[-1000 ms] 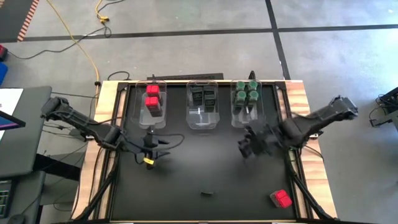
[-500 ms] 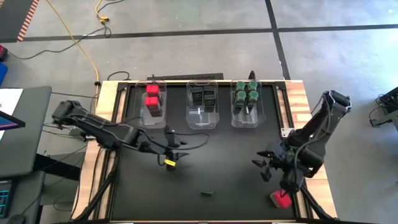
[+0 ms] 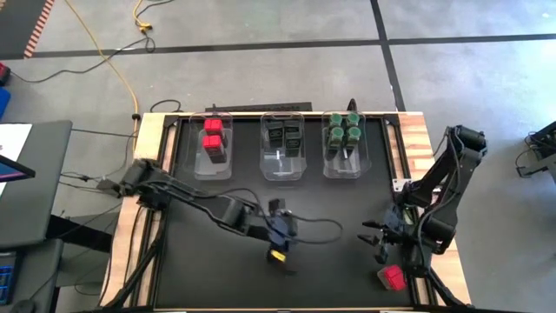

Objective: Sort spices by type
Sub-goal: Put the black seasoning can into the middle transparent bin

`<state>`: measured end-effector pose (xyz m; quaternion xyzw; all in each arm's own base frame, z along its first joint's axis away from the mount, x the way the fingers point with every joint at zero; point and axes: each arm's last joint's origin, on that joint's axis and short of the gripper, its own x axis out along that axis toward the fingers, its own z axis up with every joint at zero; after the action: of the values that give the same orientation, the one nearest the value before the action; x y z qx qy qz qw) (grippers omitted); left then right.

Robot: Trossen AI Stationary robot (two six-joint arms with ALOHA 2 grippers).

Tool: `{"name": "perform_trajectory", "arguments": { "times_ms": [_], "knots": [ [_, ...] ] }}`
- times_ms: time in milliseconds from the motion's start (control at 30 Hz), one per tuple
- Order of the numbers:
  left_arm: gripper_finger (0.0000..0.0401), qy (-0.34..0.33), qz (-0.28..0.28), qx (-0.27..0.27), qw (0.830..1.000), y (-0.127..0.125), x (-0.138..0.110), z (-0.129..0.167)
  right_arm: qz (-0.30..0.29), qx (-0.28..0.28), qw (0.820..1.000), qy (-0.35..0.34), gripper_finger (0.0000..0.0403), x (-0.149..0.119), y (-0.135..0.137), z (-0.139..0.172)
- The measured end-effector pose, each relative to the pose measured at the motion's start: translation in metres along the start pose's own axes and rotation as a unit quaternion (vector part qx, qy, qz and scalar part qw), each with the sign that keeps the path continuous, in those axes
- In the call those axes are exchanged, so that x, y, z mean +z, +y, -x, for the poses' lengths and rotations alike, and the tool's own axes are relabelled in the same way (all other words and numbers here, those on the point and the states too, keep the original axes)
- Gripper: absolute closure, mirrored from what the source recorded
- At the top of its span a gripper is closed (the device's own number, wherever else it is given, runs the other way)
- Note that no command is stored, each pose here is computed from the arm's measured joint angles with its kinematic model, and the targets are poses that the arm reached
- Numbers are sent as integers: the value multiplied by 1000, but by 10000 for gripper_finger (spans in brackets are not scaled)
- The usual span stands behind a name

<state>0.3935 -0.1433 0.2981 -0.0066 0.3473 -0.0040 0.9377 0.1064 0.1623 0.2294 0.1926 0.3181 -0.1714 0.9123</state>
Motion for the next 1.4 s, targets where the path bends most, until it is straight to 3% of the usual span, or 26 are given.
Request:
{"name": "perform_trajectory", "arguments": {
  "times_ms": [267,500,700,1000,1267,1400],
  "knots": [
    [207,3,12,-6,1000,-16,15,-25,15,14,1000,5,158,-5,1,6],
    [207,10,56,-23,998,-17,14,-26,19,18,1000,6,158,-7,1,7],
    [204,12,42,-31,999,-17,14,-26,14,23,1000,7,158,-7,2,8],
    [153,16,51,-29,998,-17,14,-26,14,23,1000,7,158,-7,2,8],
    [151,16,132,-29,991,-17,14,-26,18,19,999,20,158,-8,1,8],
    [151,16,140,-28,990,-16,15,-27,30,9,999,22,158,-8,-2,7]
  ]
}}
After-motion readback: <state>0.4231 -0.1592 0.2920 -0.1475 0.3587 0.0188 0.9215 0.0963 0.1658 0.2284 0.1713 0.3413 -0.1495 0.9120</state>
